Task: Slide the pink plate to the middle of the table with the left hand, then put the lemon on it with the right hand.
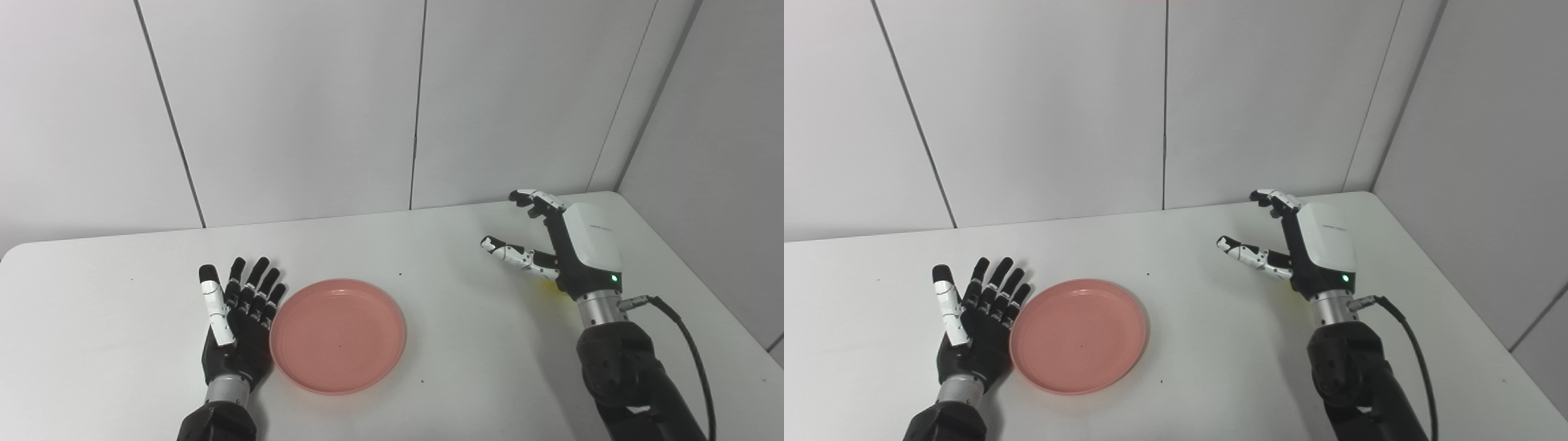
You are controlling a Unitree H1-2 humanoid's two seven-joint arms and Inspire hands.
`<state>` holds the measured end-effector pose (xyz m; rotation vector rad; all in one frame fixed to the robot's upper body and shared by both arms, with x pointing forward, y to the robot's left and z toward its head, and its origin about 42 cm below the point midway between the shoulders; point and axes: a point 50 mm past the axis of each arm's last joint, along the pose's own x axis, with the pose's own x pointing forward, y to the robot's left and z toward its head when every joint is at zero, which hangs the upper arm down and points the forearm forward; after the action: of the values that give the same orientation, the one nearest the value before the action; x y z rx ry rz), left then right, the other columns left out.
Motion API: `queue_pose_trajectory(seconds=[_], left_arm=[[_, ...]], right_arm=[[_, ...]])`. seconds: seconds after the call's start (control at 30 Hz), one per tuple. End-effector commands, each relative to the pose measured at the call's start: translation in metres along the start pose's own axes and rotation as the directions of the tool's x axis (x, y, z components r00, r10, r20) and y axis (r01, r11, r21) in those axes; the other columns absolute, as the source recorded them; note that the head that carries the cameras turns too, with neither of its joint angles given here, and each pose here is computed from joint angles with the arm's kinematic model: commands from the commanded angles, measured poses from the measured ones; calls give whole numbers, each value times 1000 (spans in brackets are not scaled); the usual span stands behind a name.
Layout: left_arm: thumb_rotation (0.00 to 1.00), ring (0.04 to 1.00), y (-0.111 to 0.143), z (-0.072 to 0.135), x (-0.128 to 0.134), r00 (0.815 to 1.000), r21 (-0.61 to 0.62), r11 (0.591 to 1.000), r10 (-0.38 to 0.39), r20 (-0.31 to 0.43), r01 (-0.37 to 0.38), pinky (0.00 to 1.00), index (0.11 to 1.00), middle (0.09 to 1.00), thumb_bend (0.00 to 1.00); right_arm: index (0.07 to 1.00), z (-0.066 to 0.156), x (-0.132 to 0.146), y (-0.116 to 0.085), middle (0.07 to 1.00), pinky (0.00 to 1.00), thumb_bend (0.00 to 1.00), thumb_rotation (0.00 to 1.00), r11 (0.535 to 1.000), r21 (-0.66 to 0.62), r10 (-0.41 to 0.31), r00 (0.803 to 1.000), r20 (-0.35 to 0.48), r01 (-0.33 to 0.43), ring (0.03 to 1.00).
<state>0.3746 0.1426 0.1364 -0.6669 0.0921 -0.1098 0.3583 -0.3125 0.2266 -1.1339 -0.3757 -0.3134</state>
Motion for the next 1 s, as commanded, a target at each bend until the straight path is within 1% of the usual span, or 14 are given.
queue_pose_trajectory(seconds=[0.0, 0.1, 0.23, 0.33, 0.37, 0.47, 0.6, 0.73, 0.97], left_arm=[[857, 909, 13, -18, -6, 995, 5, 998, 63, -80, -63, 930, 988, 905, 797], [865, 910, 13, -18, -6, 995, 7, 998, 62, -79, -61, 928, 991, 904, 792], [869, 908, 15, -18, -6, 995, 6, 998, 59, -82, -59, 931, 994, 905, 791], [872, 904, 15, -18, -6, 995, 8, 998, 62, -82, -62, 928, 992, 901, 790], [868, 899, 15, -18, -6, 995, 8, 998, 64, -82, -64, 922, 988, 896, 796], [850, 889, 14, -18, -6, 994, 2, 998, 69, -82, -69, 911, 979, 885, 803], [847, 895, 12, -19, -7, 994, -1, 998, 67, -83, -67, 916, 980, 890, 809], [852, 907, 11, -20, -8, 994, -1, 998, 63, -86, -63, 928, 987, 897, 812], [849, 903, 10, -20, -8, 994, -2, 998, 66, -85, -66, 925, 982, 895, 810]], right_arm=[[704, -1, 21, -18, 706, 589, 812, 870, 995, -66, -69, 997, 32, 71, 644], [696, -8, 25, -17, 698, 612, 805, 844, 992, -110, -65, 997, 42, 69, 643], [686, -21, 29, -14, 695, 618, 817, 837, 979, -196, -54, 997, 45, 62, 636], [681, -31, 31, -13, 695, 625, 827, 830, 969, -241, -45, 999, 29, 51, 639], [681, -34, 31, -12, 703, 640, 826, 824, 967, -250, -41, 999, 21, 45, 653], [686, -45, 30, -10, 716, 670, 822, 810, 966, -257, -27, 1000, -9, 24, 675], [686, -56, 26, -8, 723, 678, 813, 800, 963, -268, -10, 999, -49, -4, 686], [689, -64, 24, -6, 731, 690, 814, 818, 959, -283, 9, 997, -73, -29, 698], [687, -76, 21, -2, 716, 671, 811, 826, 952, -303, 13, 995, -98, -43, 678]])
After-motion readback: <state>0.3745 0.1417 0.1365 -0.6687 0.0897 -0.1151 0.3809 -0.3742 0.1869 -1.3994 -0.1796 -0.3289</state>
